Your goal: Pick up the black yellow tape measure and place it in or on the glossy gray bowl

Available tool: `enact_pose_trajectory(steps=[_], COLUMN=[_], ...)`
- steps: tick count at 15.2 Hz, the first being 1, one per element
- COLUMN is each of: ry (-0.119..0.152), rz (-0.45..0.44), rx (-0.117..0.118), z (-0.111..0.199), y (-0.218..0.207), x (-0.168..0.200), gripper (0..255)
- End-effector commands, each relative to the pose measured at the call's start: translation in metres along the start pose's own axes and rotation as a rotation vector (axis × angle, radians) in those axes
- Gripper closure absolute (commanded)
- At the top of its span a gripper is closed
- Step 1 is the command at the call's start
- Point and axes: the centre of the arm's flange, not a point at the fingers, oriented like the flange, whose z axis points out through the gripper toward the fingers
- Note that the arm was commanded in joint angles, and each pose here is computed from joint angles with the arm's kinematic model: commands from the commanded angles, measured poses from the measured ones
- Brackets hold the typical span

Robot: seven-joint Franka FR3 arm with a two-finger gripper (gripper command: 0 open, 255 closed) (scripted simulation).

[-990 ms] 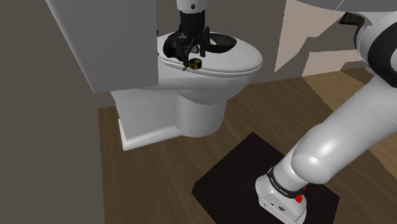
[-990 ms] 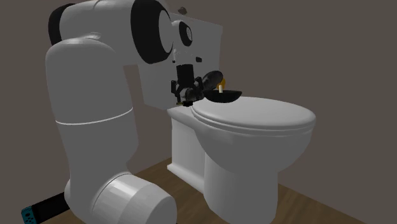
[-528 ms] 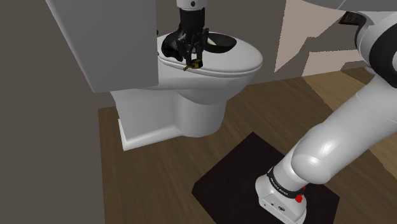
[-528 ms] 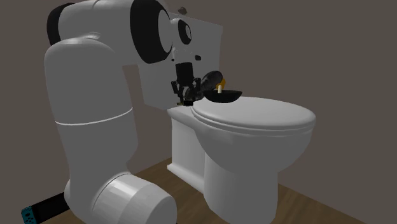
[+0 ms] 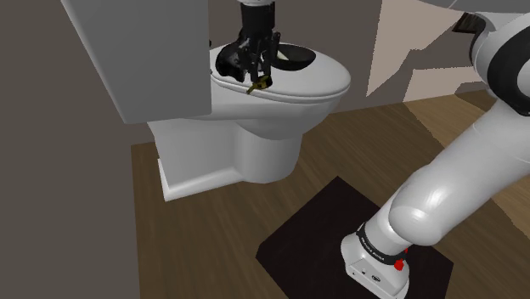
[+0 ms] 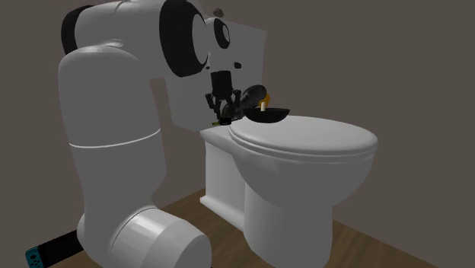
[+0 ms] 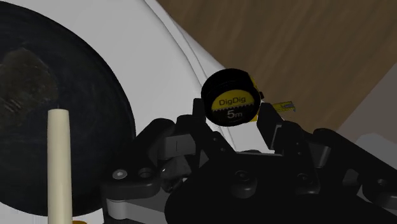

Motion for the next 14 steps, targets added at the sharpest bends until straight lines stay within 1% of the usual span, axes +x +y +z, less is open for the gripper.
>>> enact_pose_trajectory(steps=[1, 14], ry=[-0.003, -0.003], rz=[0.001, 0.001], rx=[-0.001, -0.001], z=[-0.01, -0.077], y=[0.002, 0.012], x=[-0.002, -0.01], gripper=[255, 255])
